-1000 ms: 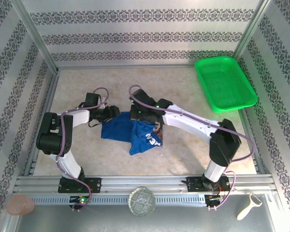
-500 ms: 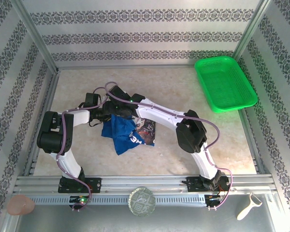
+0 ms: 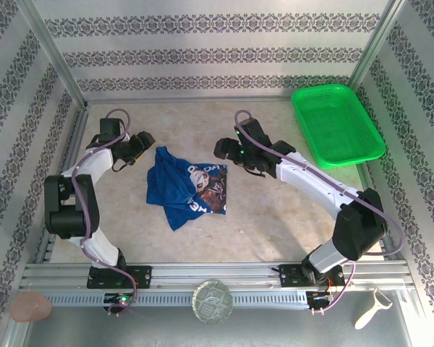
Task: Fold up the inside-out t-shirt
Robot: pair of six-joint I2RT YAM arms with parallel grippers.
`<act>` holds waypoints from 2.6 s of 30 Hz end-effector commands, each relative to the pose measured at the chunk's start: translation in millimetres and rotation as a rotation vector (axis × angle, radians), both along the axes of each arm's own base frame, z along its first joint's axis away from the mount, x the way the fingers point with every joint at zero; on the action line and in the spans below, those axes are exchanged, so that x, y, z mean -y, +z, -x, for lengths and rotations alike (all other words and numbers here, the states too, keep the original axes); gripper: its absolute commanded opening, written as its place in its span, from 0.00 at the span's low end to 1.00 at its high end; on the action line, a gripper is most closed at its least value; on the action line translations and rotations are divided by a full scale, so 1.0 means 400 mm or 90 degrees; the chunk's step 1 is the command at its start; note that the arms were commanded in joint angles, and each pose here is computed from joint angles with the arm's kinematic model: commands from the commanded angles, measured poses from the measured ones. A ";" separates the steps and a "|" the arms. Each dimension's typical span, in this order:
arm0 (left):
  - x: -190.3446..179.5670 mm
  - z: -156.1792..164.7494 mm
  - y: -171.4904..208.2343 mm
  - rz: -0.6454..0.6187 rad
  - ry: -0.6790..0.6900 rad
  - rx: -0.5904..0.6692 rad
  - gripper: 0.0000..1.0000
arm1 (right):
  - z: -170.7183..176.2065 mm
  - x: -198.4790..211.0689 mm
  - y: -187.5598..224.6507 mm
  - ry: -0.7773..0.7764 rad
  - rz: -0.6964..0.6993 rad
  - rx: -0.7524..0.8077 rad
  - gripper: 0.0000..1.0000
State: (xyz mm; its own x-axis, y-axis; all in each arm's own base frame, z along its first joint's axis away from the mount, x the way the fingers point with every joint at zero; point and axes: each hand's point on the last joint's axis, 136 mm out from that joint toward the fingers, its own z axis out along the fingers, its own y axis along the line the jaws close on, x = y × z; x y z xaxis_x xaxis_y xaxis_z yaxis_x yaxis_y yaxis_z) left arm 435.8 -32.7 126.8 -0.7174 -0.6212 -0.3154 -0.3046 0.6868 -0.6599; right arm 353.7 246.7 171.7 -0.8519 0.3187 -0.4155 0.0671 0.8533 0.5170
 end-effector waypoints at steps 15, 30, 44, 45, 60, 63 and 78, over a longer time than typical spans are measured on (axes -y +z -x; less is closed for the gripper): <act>0.458 0.279 -0.036 0.065 -0.158 -0.019 0.77 | -0.084 -0.073 -0.311 0.042 -0.023 -0.187 0.46; 0.390 0.110 -0.136 -0.041 -0.157 -0.039 0.77 | 0.158 0.219 -0.363 -0.191 -0.008 -0.189 0.00; 0.487 0.219 -0.042 -0.218 -0.361 0.000 0.79 | 0.240 0.271 -0.382 -0.242 -0.003 -0.168 0.00; 0.509 0.237 -0.055 -0.249 -0.389 0.002 0.79 | 0.243 0.272 -0.385 -0.242 -0.002 -0.171 0.00; 0.624 0.249 -0.160 -0.501 -0.508 0.047 0.81 | 0.256 0.286 -0.396 -0.249 -0.001 -0.174 0.00; 0.610 0.221 -0.157 -0.542 -0.486 0.055 0.66 | 0.261 0.290 -0.396 -0.254 -0.002 -0.174 0.00; 0.471 0.027 -0.095 -0.414 -0.362 0.055 0.07 | 0.346 0.305 -0.397 -0.319 -0.020 -0.168 0.00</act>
